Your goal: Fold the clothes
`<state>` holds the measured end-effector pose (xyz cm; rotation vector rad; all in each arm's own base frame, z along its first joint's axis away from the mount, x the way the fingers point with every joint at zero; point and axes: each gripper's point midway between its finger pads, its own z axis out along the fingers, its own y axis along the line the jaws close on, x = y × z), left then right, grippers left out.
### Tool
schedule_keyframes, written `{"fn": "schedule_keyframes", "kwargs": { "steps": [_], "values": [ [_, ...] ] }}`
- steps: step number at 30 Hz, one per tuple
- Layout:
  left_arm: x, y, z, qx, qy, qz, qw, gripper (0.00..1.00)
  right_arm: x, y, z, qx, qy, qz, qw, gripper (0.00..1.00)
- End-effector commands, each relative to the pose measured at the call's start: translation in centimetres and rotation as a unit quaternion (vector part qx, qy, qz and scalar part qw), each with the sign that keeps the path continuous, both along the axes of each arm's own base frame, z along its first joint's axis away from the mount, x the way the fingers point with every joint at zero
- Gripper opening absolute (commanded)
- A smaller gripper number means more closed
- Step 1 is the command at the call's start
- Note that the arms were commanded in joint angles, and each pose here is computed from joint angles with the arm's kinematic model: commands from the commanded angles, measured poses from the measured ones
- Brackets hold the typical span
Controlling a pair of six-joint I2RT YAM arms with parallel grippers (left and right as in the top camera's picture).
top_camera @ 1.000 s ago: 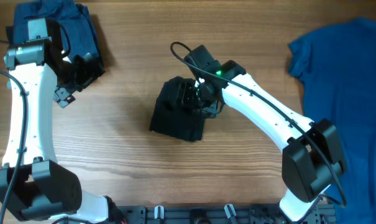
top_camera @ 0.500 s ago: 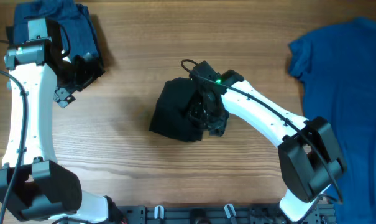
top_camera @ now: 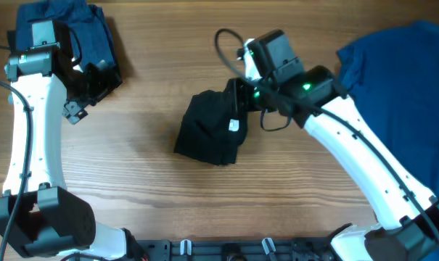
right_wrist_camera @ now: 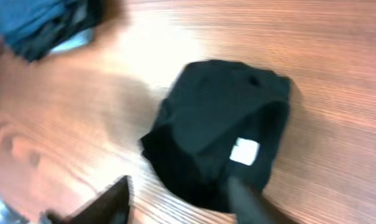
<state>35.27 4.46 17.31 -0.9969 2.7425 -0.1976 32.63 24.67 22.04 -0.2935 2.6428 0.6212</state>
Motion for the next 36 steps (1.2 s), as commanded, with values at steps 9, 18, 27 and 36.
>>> {"fn": "schedule_keyframes", "kwargs": {
  "steps": [9,18,27,36],
  "values": [
    [-0.1,0.4,0.0,0.007,0.0,0.008,1.0,1.0,-7.2,7.7,-14.1,-0.161,0.043,0.318,0.933,0.47],
    [-0.3,0.4,-0.1,0.006,0.005,0.008,1.0,1.0,-3.8,6.2,-14.2,-0.217,-0.001,0.25,0.944,0.15],
    [-0.5,0.3,-0.1,0.006,0.009,0.008,1.0,1.0,1.1,-0.2,-15.4,-0.228,0.035,0.095,0.968,0.07],
    [-0.5,0.3,-0.1,0.006,0.008,0.008,1.0,1.0,0.5,-0.9,-15.5,-0.201,0.09,0.011,0.975,0.04]
  ]
}}
